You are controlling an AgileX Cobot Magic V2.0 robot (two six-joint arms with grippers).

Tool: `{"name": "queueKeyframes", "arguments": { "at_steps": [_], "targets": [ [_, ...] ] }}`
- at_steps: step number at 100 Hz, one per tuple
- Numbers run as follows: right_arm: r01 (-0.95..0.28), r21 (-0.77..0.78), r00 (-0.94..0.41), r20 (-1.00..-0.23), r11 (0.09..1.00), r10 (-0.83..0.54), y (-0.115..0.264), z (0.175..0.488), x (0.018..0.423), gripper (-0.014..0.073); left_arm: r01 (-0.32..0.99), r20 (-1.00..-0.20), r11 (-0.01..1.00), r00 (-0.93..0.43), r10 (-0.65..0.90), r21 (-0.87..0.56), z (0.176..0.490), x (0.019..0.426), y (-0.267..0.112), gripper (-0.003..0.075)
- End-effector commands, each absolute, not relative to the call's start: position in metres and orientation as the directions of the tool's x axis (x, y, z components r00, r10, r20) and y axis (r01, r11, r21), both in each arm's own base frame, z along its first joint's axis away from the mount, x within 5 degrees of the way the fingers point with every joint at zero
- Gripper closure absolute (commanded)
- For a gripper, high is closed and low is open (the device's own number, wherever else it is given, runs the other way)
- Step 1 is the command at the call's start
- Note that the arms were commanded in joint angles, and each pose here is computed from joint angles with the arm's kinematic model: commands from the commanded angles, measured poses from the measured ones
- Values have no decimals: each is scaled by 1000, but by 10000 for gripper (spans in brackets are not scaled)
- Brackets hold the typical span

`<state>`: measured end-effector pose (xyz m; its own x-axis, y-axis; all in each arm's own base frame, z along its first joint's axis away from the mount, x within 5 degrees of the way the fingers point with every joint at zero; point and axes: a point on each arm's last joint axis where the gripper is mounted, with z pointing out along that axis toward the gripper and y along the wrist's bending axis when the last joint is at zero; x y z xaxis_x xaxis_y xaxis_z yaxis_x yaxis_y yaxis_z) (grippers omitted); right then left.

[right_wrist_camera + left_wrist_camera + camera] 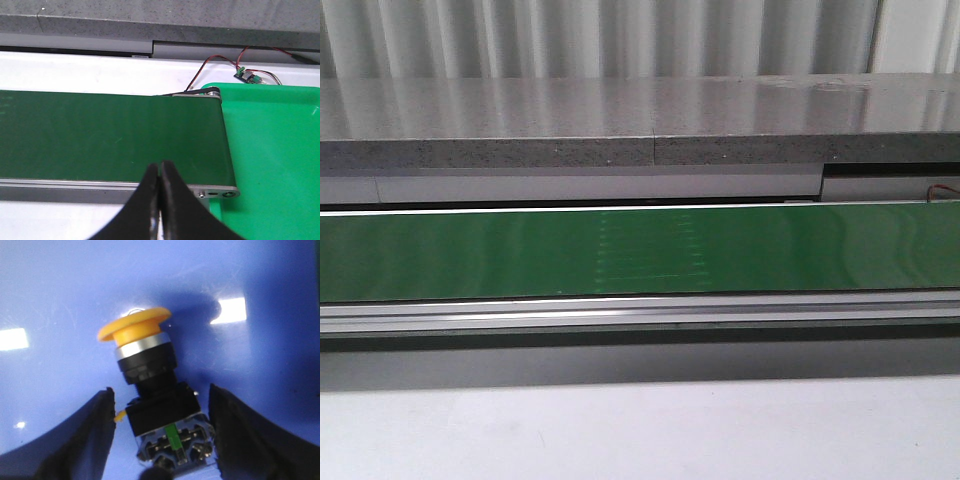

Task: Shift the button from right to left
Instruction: 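Lower the button into the blue tray and open the left gripper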

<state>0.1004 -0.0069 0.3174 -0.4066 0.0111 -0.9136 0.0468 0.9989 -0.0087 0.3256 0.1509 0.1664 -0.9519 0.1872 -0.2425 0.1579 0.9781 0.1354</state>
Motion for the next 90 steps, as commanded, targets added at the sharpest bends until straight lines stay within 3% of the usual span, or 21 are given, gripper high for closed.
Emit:
{"name": "queueKeyframes", "arguments": {
  "at_steps": [1, 36, 55, 90],
  "targets": [
    [55, -19, -322, -947, 998, 0, -8, 332, 102, 662, 133, -328, 974, -926, 188, 184, 191, 331, 153, 275],
    [55, -19, -322, -947, 998, 0, -8, 332, 102, 662, 125, -351, 972, -917, 190, 198, 195, 332, 154, 236],
    [55, -19, -322, -947, 998, 0, -8, 332, 102, 662, 100, -405, 973, -897, 179, 208, 215, 329, 151, 236],
    [55, -19, -322, -947, 998, 0, -8, 332, 102, 662, -22, -656, 986, -749, 95, 167, 292, 312, 129, 236]
  ]
}}
